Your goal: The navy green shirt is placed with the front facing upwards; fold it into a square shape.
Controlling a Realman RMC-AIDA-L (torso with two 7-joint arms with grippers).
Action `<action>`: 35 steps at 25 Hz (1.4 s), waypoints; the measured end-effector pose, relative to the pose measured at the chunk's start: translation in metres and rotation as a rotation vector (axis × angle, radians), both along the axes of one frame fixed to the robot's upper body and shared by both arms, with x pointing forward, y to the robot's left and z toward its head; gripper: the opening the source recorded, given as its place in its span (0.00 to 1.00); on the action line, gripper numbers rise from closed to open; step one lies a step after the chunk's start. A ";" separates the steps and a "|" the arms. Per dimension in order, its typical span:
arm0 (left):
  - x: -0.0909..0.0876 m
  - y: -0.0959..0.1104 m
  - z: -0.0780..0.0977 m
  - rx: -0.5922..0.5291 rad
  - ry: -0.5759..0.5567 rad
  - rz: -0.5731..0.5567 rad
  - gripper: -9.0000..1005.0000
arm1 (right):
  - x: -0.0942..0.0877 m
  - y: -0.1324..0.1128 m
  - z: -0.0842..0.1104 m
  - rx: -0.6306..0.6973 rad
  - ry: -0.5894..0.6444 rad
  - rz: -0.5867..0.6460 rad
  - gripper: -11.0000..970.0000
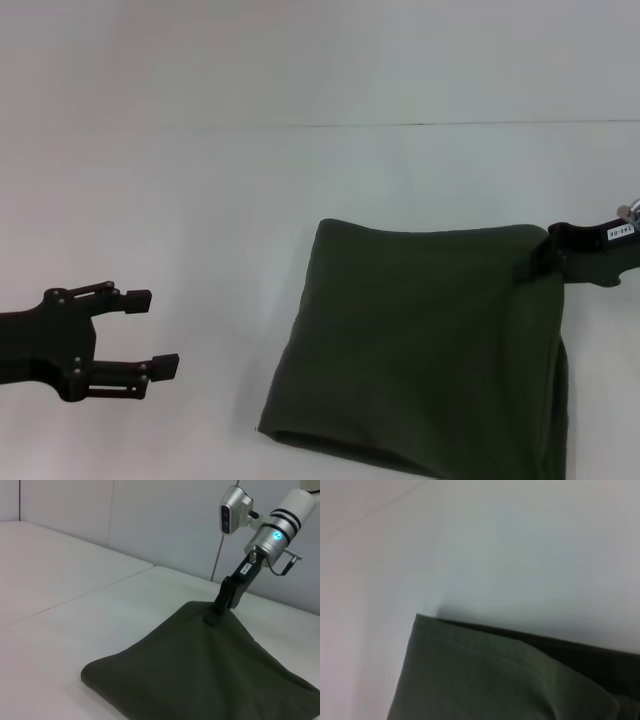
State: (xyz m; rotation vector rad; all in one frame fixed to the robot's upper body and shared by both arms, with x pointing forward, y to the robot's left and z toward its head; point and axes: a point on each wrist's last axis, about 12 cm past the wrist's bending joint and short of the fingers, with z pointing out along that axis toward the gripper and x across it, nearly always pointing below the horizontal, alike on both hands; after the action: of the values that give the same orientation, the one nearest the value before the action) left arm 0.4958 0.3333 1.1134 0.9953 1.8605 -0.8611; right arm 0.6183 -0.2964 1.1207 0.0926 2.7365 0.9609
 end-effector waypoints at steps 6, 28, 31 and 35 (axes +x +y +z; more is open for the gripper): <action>0.001 -0.001 0.000 0.001 -0.002 -0.001 0.93 | 0.007 0.001 0.002 -0.039 -0.029 -0.008 0.05; 0.010 -0.004 0.010 -0.041 0.078 0.006 0.93 | -0.006 -0.043 0.001 -0.076 -0.045 -0.097 0.36; 0.012 -0.007 0.014 -0.069 0.109 -0.013 0.93 | -0.010 -0.055 0.014 0.021 -0.114 -0.113 0.47; 0.011 -0.015 0.010 -0.109 0.125 -0.048 0.93 | -0.022 -0.064 0.029 0.226 -0.300 -0.084 0.60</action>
State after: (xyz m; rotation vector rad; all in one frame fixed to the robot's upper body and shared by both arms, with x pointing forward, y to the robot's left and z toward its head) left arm 0.5072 0.3185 1.1236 0.9412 1.8781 -1.0630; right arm 0.5961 -0.3605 1.1502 0.0934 2.3291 1.1537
